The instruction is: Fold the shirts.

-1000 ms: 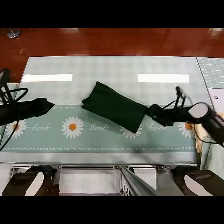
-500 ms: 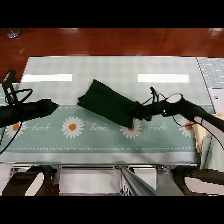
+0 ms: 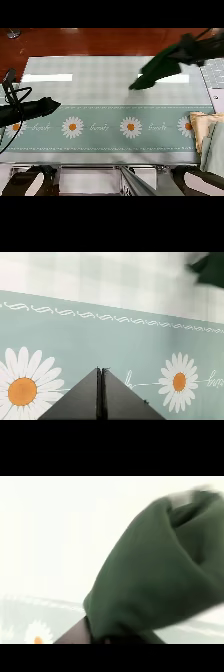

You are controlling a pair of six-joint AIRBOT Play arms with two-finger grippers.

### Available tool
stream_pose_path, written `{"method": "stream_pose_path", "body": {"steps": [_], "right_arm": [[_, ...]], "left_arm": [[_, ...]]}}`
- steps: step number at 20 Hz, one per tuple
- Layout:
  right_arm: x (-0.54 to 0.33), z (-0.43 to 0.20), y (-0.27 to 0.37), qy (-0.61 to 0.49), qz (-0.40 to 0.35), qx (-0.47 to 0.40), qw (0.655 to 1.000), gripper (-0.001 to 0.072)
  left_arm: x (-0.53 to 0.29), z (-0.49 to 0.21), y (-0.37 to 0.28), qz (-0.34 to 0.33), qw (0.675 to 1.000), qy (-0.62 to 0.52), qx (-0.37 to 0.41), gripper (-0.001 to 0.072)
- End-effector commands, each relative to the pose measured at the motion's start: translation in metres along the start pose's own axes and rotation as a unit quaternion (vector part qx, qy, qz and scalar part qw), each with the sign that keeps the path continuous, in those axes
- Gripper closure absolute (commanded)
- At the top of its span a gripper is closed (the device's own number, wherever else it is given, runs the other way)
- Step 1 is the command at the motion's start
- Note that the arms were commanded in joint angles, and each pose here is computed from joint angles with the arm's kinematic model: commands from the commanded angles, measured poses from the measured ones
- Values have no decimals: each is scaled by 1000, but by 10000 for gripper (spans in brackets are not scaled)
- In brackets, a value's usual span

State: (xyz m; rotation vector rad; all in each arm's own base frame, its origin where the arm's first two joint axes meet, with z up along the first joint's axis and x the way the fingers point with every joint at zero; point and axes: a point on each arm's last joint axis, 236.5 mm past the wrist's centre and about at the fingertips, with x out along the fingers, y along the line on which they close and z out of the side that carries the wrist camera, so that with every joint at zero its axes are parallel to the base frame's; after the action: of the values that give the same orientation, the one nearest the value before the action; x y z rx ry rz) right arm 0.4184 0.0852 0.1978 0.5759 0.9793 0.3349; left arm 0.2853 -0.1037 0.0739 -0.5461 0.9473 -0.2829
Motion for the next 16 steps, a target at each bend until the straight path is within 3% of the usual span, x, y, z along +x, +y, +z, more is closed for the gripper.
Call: {"method": "stream_pose_path", "body": {"steps": [1,5,8,12,13,14,15,16], "right_arm": [[-96,-1,-56,-40,-96,84,991,694],[-197,-69,-140,-37,-276,210,937,694],[-237,-126,-165,-69,-346,279,893,694],[-266,-259,-211,-59,-487,402,773,692],[-262,-291,-218,-47,-507,430,746,589],[-256,-317,-225,-20,-517,441,733,282],[-246,-327,-228,-2,-511,448,734,83],[-237,-321,-230,-2,-494,446,746,85]], "left_arm": [[0,0,-3,-5,1000,0,-3,686],[0,0,-3,-5,1000,0,-3,685],[0,0,-3,-5,1000,0,-3,685],[0,-1,-3,-7,1000,1,-3,685],[0,-1,-3,-7,1000,1,-3,685],[0,-1,-3,-7,1000,1,-3,685],[0,-1,-3,-6,1000,1,-3,685],[-1,-2,-2,-5,1000,5,9,679]]}}
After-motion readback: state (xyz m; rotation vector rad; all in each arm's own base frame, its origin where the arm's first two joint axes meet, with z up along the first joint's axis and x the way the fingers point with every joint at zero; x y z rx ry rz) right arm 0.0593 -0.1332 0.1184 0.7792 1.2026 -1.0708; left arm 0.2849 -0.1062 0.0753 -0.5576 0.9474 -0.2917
